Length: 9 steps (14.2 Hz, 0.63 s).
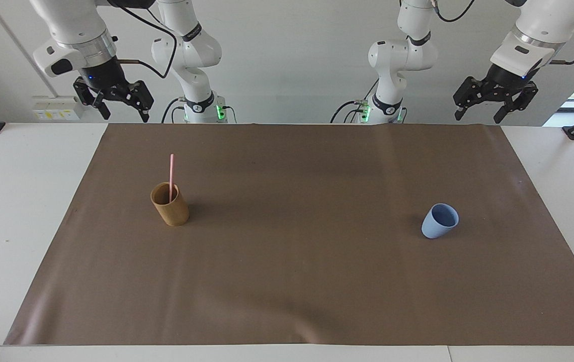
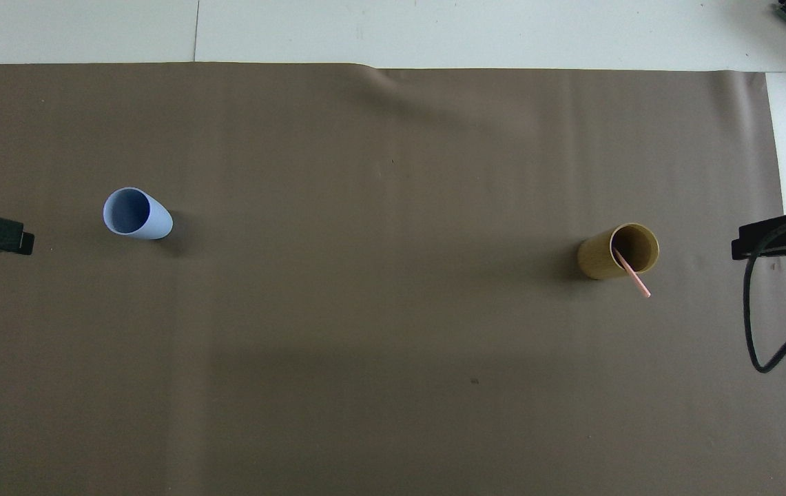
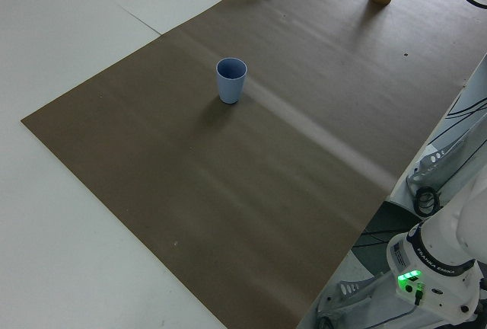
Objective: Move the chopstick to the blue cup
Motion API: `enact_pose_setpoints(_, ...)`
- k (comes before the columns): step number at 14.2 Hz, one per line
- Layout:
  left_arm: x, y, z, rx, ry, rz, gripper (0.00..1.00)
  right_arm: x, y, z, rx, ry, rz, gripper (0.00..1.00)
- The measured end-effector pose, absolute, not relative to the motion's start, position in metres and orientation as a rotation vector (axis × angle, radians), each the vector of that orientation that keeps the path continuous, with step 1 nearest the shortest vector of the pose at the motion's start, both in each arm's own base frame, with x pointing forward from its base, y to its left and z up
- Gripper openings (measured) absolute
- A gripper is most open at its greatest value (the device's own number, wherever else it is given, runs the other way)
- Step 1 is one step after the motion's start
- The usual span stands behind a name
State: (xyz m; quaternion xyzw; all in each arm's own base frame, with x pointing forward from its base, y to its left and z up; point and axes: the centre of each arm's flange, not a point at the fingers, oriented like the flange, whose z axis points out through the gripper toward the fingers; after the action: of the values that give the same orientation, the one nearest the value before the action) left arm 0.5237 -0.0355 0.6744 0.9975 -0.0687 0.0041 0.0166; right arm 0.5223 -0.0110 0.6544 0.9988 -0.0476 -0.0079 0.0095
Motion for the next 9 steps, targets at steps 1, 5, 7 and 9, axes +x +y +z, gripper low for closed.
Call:
enact_pose_setpoints(1, 0.524, -0.035, 0.674, 3.101, -0.214, 0.011, 1.0, 0.522, -0.011, 0.654, 3.119, -0.149, -0.025, 1.0)
enact_pose_setpoints(5, 0.523, -0.037, 0.673, 3.101, -0.219, 0.004, 1.0, 0.522, -0.011, 0.654, 3.119, -0.149, -0.025, 1.0)
enact_pose_setpoints(7, 0.522, -0.043, 0.672, 3.1, -0.238, 0.001, 1.0, 0.522, -0.011, 0.654, 3.119, -0.149, -0.025, 1.0)
enact_pose_setpoints(9, 0.521, -0.048, 0.672, 3.1, -0.252, -0.001, 1.0, 0.522, -0.011, 0.654, 3.119, -0.149, -0.025, 1.0)
